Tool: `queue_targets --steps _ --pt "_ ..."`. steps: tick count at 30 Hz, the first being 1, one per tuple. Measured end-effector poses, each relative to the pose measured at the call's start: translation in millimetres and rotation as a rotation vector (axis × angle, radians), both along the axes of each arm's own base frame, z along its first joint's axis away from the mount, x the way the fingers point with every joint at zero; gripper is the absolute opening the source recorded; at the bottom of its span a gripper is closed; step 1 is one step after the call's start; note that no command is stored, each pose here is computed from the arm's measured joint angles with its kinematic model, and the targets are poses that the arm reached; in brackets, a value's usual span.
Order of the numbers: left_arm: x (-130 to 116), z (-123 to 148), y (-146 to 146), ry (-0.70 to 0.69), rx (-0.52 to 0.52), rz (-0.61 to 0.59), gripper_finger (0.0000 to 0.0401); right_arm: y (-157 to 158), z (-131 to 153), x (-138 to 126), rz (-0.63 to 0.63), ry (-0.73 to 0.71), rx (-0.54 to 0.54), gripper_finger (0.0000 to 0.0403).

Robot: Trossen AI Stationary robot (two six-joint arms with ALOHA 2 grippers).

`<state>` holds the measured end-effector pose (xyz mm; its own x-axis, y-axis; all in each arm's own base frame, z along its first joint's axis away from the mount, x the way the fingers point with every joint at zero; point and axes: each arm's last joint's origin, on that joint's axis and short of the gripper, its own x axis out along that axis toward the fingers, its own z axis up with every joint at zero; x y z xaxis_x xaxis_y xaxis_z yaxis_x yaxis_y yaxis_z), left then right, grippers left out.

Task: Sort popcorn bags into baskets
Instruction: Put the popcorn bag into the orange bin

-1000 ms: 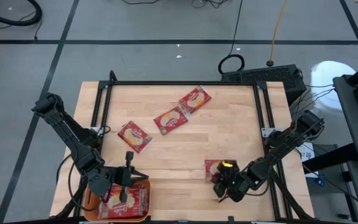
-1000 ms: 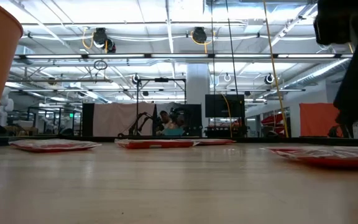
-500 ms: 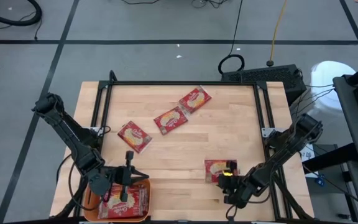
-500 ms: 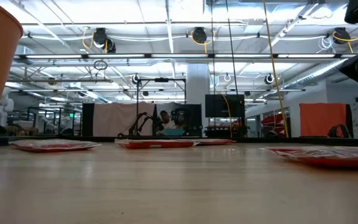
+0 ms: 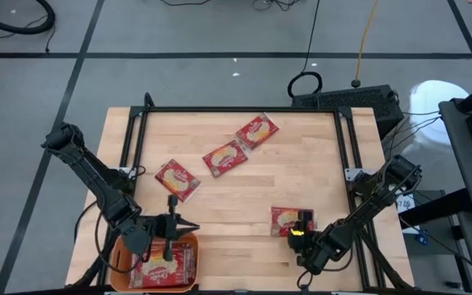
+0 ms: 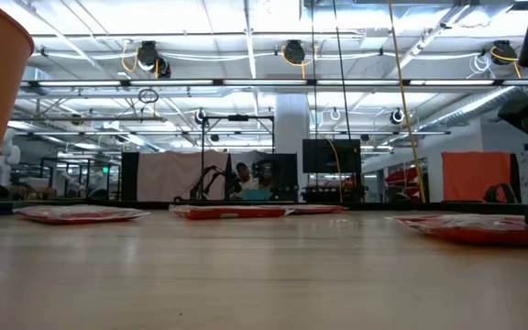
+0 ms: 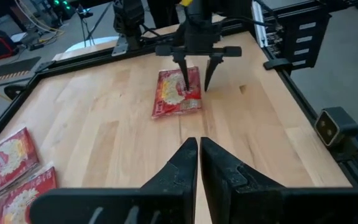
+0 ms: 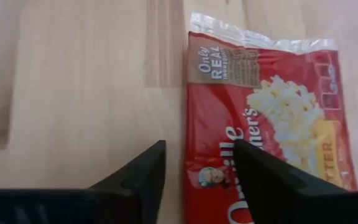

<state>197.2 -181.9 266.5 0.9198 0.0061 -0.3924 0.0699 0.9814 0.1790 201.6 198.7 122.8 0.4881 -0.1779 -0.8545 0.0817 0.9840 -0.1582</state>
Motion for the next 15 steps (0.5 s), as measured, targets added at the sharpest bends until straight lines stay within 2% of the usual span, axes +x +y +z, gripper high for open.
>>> queue_targets --steps 4,10,12,15 --pt "0.2 -0.1 0.1 0.0 0.001 0.001 0.0026 -1.4 -1.6 0.6 -0.002 -0.022 -0.043 0.0122" --pt "0.1 -0.1 0.1 0.001 0.001 0.001 0.0026 -1.2 -1.3 2.4 -0.008 -0.04 -0.034 0.0021" --pt "0.1 -0.2 0.1 0.001 0.001 0.001 0.0026 -0.1 -1.0 4.2 -0.009 -0.056 -0.022 0.0006" --pt "0.1 -0.2 0.1 0.001 -0.001 0.001 0.0026 1.3 -0.3 8.3 -0.026 -0.104 0.0 0.0007"
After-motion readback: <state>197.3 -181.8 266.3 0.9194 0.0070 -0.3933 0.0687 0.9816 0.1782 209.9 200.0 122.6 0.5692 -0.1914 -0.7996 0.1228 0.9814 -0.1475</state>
